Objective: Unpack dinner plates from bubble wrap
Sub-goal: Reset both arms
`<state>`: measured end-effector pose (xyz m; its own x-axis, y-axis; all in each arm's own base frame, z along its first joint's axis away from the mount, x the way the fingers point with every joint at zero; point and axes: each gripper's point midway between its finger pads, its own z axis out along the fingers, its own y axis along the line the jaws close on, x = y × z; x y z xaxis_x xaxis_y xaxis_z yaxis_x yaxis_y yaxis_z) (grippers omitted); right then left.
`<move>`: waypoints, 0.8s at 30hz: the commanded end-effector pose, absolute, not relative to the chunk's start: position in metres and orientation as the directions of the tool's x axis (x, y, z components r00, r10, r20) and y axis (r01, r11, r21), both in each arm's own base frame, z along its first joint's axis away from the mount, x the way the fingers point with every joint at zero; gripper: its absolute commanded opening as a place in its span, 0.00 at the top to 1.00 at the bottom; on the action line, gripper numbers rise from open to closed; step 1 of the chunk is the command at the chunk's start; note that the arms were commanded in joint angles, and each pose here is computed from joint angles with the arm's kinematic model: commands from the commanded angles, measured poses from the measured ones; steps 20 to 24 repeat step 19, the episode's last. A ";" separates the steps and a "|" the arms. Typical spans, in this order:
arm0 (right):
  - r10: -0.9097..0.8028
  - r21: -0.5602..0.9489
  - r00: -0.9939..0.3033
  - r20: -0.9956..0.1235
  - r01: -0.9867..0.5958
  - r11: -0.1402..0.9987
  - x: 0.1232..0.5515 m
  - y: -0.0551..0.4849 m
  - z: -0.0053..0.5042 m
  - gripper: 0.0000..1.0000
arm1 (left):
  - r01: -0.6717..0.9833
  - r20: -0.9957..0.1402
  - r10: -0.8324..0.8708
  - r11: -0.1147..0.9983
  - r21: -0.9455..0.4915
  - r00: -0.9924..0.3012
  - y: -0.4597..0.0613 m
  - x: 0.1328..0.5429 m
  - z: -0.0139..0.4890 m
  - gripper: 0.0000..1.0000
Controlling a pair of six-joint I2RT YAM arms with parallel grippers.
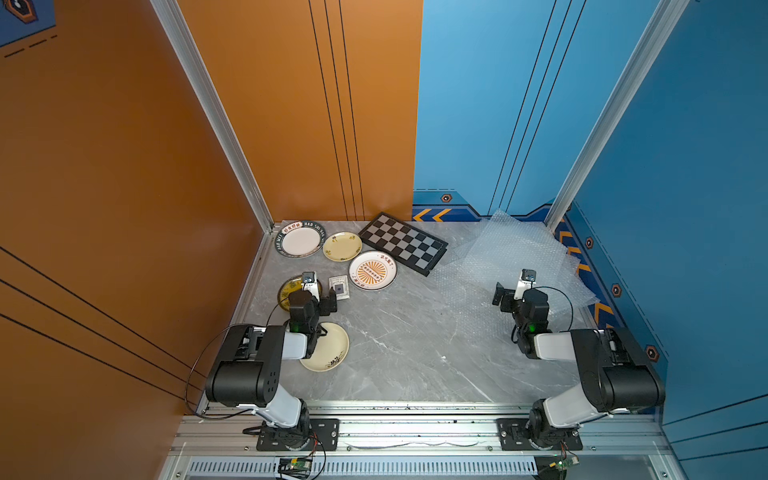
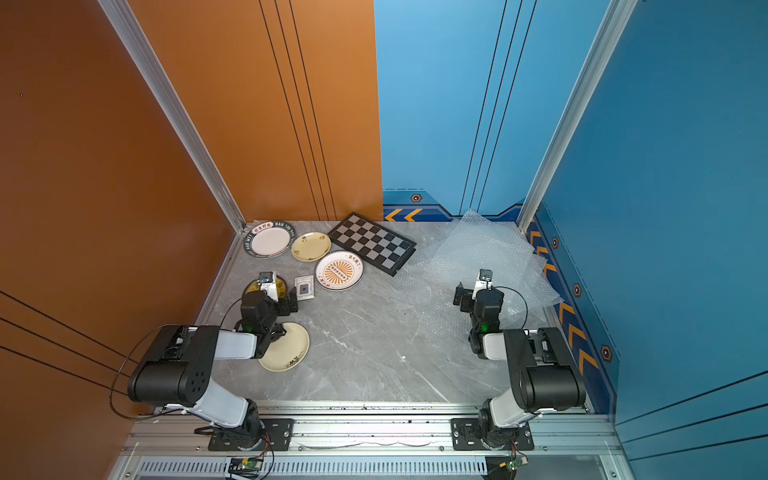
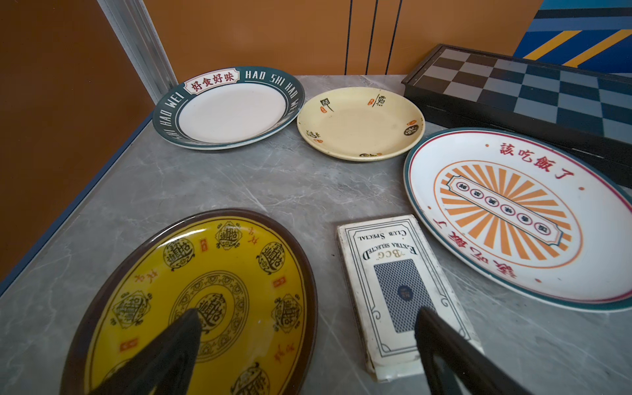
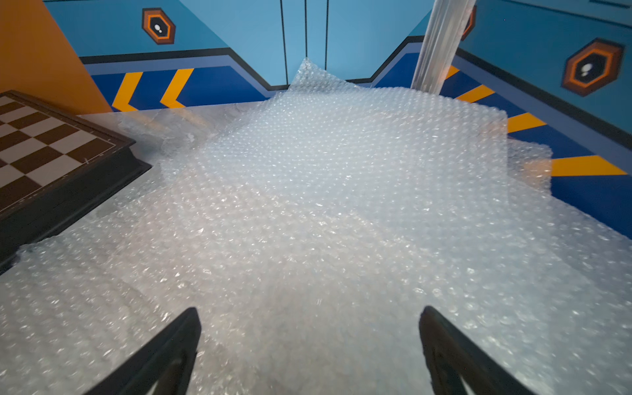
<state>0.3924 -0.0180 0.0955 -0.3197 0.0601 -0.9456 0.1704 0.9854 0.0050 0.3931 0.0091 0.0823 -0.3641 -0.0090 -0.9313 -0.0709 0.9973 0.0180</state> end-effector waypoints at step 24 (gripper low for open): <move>0.029 -0.020 -0.327 -0.944 0.146 0.989 0.392 -0.014 0.093 0.00 | -0.093 -0.938 0.025 0.994 0.061 -0.347 0.011 0.396 0.090 0.02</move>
